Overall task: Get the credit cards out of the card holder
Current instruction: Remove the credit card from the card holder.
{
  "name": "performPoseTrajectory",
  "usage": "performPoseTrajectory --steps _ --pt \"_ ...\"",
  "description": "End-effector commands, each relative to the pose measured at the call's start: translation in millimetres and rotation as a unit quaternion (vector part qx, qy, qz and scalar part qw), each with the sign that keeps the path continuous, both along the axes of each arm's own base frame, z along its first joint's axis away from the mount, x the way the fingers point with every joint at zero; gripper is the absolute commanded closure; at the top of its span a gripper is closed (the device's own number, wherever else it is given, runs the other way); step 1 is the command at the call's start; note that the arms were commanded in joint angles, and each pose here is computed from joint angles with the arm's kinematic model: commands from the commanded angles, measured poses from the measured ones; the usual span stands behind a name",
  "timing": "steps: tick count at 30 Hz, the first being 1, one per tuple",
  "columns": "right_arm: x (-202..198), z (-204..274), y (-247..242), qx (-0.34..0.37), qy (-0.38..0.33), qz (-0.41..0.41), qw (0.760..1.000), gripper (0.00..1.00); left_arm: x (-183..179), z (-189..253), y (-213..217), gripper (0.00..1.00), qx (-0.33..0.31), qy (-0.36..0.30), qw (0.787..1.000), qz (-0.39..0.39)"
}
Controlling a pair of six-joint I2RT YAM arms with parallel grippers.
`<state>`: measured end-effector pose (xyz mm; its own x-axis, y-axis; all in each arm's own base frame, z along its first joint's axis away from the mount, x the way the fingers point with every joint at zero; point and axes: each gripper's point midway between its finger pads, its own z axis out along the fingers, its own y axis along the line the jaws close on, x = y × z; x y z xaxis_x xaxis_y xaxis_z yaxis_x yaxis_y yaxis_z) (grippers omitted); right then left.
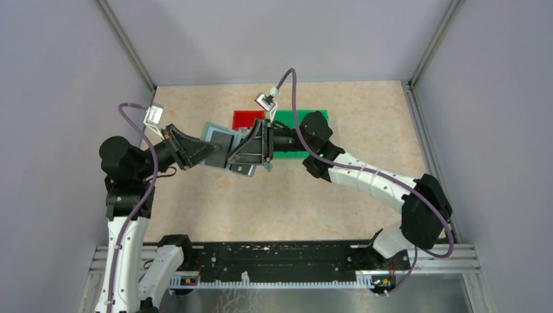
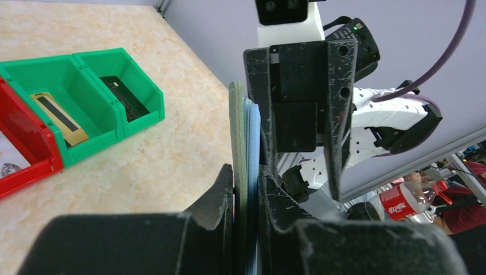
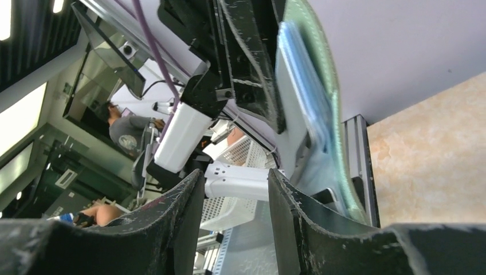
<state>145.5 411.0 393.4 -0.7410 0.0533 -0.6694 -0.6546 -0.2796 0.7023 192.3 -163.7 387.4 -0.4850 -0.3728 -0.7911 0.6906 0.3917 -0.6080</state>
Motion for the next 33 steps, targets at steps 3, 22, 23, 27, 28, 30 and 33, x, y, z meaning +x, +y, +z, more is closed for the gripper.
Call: performPoseTrajectory --steps 3,22,23,27,28,30,33 --pt "6 -10 3 -0.033 -0.021 -0.033 0.999 0.55 -12 17 -2 1.00 -0.009 -0.030 0.999 -0.014" --pt "-3 10 1 0.018 -0.016 -0.004 1.000 0.55 -12 17 -2 1.00 -0.010 -0.033 0.999 -0.011" --pt "-5 13 0 0.025 -0.018 0.001 1.000 0.55 -11 16 -2 1.00 -0.009 -0.034 0.999 -0.010" --pt "-7 18 -3 0.036 -0.018 0.003 0.999 0.55 -9 14 -1 1.00 -0.007 -0.032 0.999 -0.007" --pt "-6 18 -3 0.037 -0.017 0.001 0.999 0.55 -9 14 -1 1.00 -0.009 -0.030 0.999 -0.007" --pt "-4 18 -1 0.039 -0.015 -0.002 0.999 0.55 -9 14 -2 1.00 -0.011 -0.028 1.000 -0.008" --pt "1 17 3 0.045 -0.007 -0.008 0.999 0.55 -10 16 -2 1.00 -0.014 -0.026 1.000 -0.010"
